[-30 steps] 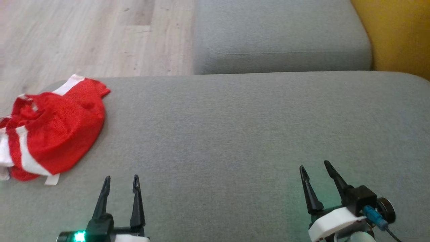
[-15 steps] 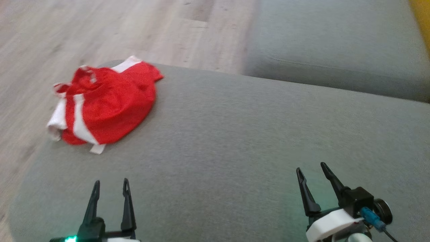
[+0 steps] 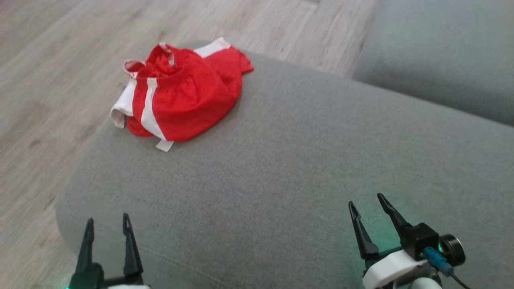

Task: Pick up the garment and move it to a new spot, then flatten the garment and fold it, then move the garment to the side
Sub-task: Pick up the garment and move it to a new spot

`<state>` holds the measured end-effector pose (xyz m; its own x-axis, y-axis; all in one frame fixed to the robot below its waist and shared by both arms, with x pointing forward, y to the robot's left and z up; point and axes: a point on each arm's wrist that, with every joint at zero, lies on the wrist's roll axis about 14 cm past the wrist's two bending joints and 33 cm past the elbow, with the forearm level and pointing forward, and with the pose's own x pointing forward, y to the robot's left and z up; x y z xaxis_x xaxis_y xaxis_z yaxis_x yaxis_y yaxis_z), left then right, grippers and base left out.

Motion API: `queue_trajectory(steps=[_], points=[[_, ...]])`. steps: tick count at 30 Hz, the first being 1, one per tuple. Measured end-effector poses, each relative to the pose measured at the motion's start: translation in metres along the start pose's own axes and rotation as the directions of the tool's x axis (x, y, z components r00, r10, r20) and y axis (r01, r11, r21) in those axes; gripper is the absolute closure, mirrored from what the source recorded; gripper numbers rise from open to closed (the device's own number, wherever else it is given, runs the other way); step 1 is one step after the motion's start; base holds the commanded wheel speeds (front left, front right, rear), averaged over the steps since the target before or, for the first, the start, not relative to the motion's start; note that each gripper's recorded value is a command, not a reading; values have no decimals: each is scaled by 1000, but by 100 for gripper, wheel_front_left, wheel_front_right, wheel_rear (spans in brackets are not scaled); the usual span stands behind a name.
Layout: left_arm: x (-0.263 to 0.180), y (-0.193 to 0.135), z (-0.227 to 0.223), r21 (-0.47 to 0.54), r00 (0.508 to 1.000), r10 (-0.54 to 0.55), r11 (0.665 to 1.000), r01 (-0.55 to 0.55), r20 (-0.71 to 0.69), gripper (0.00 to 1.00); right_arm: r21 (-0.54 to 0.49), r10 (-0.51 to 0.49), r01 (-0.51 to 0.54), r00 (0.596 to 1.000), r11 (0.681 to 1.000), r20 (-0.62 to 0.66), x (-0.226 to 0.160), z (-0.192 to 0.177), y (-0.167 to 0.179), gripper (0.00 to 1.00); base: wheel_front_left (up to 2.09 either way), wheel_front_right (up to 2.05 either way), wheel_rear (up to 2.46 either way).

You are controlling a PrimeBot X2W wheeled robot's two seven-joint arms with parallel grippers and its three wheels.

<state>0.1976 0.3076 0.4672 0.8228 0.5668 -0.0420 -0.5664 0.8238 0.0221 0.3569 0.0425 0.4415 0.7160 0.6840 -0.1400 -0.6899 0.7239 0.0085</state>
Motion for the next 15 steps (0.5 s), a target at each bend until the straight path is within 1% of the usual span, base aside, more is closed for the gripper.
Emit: queue_trajectory(steps=[3,6,10,15], points=[[7,5,3,28,1000,25,999,-25,-2,0,-10,14,-14,999,1000,-33,5,-13,-1,0,0,0,0],[25,2,19,69,999,20,997,-23,38,0,-18,20,-21,998,1000,-63,9,-25,-7,0,0,0,0],[70,-10,62,145,987,-30,989,7,156,0,-58,6,-11,996,998,-91,14,-38,-34,0,0,0,0],[140,-44,115,212,955,-130,975,73,267,0,-94,-4,-7,993,996,-121,19,-55,-63,0,0,0,0]])
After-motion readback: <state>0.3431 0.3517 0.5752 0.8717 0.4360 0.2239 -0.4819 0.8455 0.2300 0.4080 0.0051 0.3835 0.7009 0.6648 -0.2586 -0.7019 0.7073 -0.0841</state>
